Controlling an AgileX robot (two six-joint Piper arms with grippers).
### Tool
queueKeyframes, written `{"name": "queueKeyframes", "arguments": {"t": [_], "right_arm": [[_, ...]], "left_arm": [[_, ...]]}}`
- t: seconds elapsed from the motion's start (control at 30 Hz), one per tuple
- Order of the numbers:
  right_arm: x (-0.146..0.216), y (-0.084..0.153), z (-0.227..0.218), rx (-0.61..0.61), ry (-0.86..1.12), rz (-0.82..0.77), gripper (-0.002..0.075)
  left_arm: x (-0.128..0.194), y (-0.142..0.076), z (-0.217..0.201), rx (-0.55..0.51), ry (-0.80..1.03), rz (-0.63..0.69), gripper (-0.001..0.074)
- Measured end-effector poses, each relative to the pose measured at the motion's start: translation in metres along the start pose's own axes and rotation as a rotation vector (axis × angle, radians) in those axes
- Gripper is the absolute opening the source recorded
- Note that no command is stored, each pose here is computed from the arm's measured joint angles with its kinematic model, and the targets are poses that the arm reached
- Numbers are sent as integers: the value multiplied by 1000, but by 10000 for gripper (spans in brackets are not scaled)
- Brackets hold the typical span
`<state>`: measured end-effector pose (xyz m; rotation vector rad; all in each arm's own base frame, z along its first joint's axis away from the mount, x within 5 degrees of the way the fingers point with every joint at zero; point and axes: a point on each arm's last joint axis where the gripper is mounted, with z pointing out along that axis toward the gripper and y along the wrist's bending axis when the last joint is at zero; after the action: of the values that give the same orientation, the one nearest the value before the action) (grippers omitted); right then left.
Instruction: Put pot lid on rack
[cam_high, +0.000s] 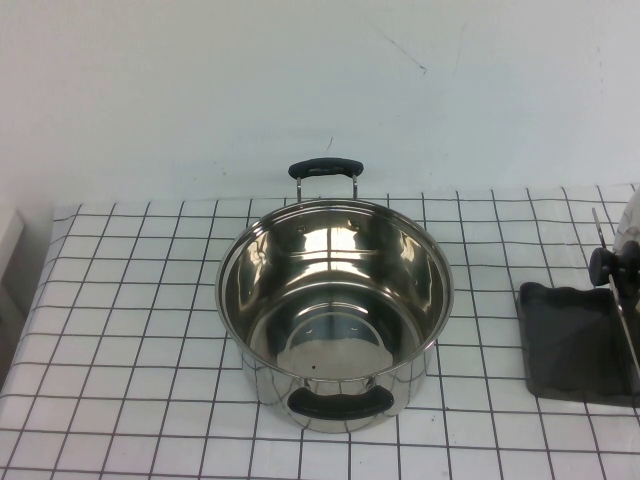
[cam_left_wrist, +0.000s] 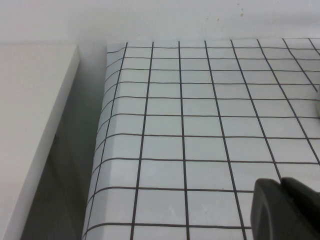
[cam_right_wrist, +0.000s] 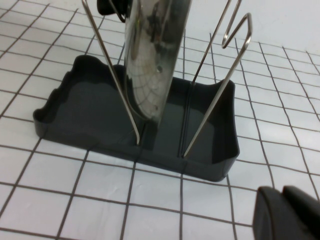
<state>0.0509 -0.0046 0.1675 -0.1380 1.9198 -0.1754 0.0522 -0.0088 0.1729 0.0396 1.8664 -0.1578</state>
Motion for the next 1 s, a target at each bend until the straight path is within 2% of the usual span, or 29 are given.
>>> {"name": "queueKeyframes", "arguments": {"t": [1.0], "right_arm": [[0,-1,0,19,2,7,20]], "left_arm": [[0,0,0,1,0,1,-2]]}}
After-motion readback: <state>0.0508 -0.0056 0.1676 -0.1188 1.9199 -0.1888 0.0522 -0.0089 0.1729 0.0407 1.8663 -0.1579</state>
